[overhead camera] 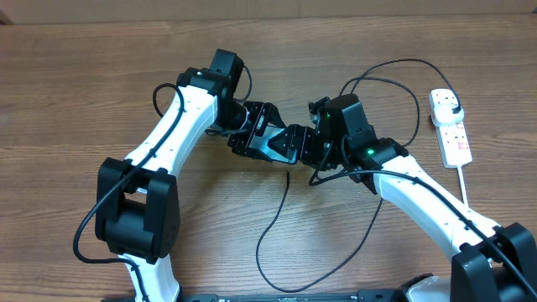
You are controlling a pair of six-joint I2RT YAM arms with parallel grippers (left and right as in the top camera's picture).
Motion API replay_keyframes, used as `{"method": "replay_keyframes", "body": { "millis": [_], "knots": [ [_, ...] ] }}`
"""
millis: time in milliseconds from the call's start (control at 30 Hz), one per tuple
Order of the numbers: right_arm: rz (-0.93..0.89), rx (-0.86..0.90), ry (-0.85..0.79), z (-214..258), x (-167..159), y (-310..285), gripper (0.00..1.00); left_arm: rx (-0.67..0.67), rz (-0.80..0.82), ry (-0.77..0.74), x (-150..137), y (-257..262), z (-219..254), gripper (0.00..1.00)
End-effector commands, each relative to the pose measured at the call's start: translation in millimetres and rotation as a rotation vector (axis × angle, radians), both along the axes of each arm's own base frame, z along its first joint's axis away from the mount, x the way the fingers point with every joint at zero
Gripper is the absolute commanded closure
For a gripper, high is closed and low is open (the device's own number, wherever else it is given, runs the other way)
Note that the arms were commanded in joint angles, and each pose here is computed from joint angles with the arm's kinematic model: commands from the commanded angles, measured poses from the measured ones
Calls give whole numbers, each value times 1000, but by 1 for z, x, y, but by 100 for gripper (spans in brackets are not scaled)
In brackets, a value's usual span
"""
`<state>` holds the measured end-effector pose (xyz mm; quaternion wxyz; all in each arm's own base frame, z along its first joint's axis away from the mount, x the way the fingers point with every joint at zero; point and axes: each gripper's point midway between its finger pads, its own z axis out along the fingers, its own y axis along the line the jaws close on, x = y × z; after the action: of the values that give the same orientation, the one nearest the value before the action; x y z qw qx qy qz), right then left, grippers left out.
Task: Plug charger to phone and switch on socket
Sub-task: 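Close the right gripper on the phone's edge beside the left gripper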
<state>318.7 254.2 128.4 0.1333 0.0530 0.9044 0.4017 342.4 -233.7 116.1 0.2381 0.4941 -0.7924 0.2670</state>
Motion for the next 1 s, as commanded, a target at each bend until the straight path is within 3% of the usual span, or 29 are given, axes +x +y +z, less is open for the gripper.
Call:
{"method": "replay_keyframes", "body": {
  "millis": [0, 367, 967],
  "knots": [
    [1, -3, -16, 2, 3, 2, 34, -46, -9, -34, -2, -11, 24, 96],
    [1, -3, -16, 2, 3, 2, 65, -49, -16, -40, -2, -14, 24, 96],
    [2, -3, -16, 2, 3, 2, 81, -49, -16, -40, -3, -15, 24, 96]
  ]
}}
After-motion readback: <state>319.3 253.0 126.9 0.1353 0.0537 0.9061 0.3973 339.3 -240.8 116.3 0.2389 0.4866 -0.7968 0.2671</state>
